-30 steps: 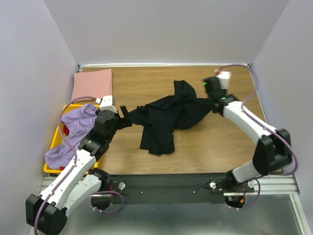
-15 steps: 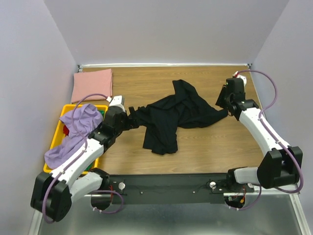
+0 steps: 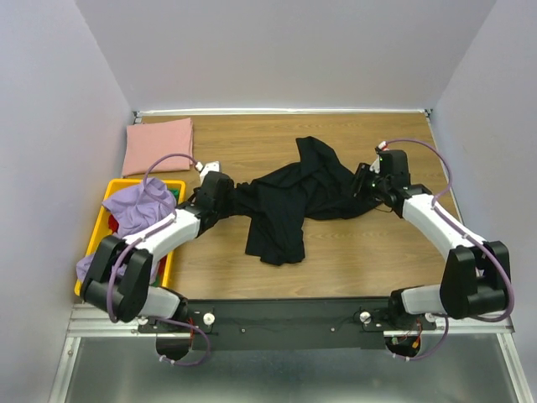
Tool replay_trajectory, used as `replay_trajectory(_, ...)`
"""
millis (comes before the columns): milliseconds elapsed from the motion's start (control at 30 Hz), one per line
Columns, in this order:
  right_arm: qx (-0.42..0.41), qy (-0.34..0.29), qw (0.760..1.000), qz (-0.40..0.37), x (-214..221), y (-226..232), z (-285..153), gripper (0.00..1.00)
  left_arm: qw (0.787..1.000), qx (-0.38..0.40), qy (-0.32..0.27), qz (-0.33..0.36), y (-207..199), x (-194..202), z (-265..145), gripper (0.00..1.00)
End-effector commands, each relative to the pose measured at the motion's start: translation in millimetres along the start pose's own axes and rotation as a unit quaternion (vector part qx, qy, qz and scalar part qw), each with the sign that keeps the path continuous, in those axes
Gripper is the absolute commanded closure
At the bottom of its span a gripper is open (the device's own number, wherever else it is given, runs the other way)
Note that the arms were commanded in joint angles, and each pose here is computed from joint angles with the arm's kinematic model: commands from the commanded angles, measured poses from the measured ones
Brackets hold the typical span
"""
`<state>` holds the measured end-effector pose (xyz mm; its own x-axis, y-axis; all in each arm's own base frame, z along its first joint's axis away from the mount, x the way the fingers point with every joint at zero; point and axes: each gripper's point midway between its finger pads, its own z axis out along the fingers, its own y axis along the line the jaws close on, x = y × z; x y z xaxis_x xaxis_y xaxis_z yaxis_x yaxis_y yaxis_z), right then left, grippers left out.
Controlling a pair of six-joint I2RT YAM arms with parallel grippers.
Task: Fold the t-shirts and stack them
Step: Flatten the tshirt out
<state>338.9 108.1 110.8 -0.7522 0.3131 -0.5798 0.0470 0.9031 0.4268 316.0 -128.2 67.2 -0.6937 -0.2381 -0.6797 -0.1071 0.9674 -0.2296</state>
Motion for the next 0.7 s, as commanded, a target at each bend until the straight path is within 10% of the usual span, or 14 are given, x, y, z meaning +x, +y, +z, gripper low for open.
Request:
replay_trajectory(0, -0.054, 0.000, 0.999, 0.005, -5, 20, 10, 0.48, 0.999, -0.031, -0.029, -0.012, 0, -24, 14, 0.28)
replay_trajectory(667, -0.066, 0.034, 0.997, 0.000, 3, 21, 33, 0.46, 0.992, -0.122, 0.017, -0.037, 34, -22, 61, 0.35)
